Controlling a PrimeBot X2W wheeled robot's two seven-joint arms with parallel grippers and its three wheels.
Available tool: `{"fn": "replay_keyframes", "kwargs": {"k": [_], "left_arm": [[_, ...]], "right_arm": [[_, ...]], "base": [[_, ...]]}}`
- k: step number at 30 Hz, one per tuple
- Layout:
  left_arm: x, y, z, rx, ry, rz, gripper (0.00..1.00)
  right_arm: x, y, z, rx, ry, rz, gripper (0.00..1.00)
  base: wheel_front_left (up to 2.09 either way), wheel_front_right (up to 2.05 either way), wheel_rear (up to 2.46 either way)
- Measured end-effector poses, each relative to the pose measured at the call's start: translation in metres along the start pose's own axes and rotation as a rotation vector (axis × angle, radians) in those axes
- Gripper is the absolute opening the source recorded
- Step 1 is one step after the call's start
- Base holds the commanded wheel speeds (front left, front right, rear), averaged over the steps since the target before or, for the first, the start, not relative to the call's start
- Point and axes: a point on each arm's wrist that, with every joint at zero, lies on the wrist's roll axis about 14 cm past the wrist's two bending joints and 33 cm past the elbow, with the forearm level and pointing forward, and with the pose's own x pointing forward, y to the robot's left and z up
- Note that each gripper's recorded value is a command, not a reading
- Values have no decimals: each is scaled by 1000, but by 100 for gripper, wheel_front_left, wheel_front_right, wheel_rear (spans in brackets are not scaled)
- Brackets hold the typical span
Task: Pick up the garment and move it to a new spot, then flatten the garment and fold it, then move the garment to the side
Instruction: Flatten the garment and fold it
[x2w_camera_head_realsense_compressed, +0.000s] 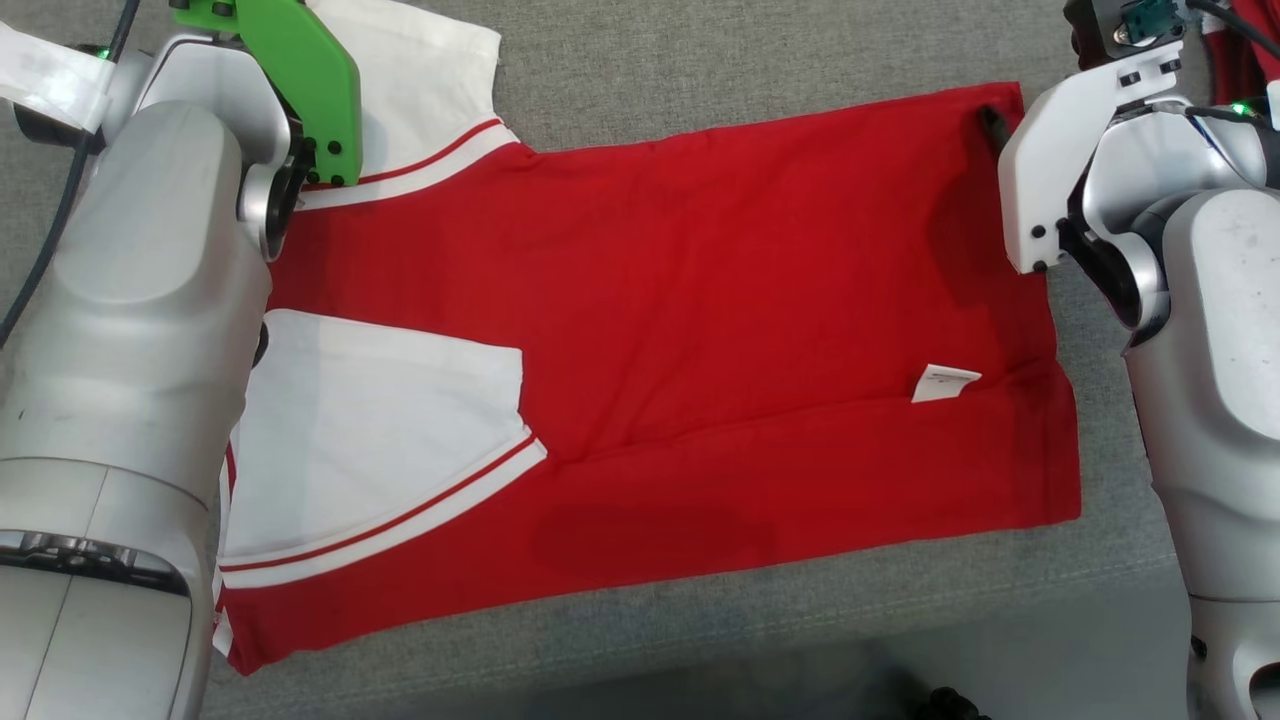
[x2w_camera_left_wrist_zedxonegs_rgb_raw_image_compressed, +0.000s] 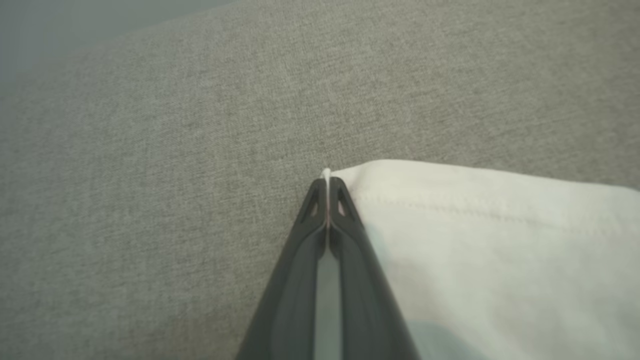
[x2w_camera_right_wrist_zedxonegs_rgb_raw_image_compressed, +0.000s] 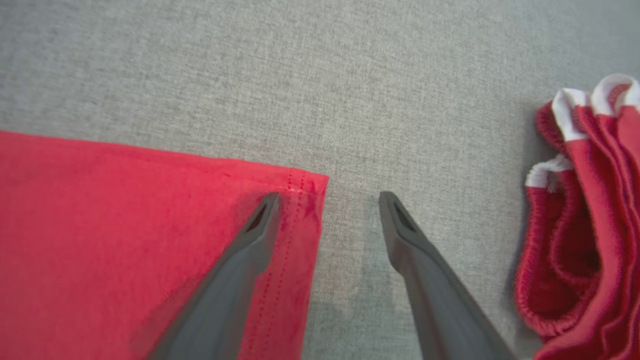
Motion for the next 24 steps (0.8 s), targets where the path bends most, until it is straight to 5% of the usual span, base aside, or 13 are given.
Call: {"fn": "replay_keyframes", "kwargs": {"k": [7,9,13,14,16,17,24], "left_arm": [[0,1,-3,-14,1,0,0],[0,2,-3,-15,-1,3,0],[0,3,-3,-10,-3,2,0],[1,3,-3,-9,-3,2,0],[1,3,-4,-9,-3,3,0],[1,3,-3,-11,-3,1,0],[-2,3,8,-32,-62,7,0]], "right_arm": [[7,5,-4,1,36,25,100],[9,7,-6,3,47,31,66],[12,13,-8,9,56,51,43],[13,13,-8,11,58,53,25],[14,13,-8,9,61,55,6],[14,14,-8,8,60,56,0],[9,12,-3,10,18,57,0]], "base": [[0,0,0],[0,0,0],[0,0,0],[0,0,0],[0,0,0],[0,0,0],[0,0,0]]}}
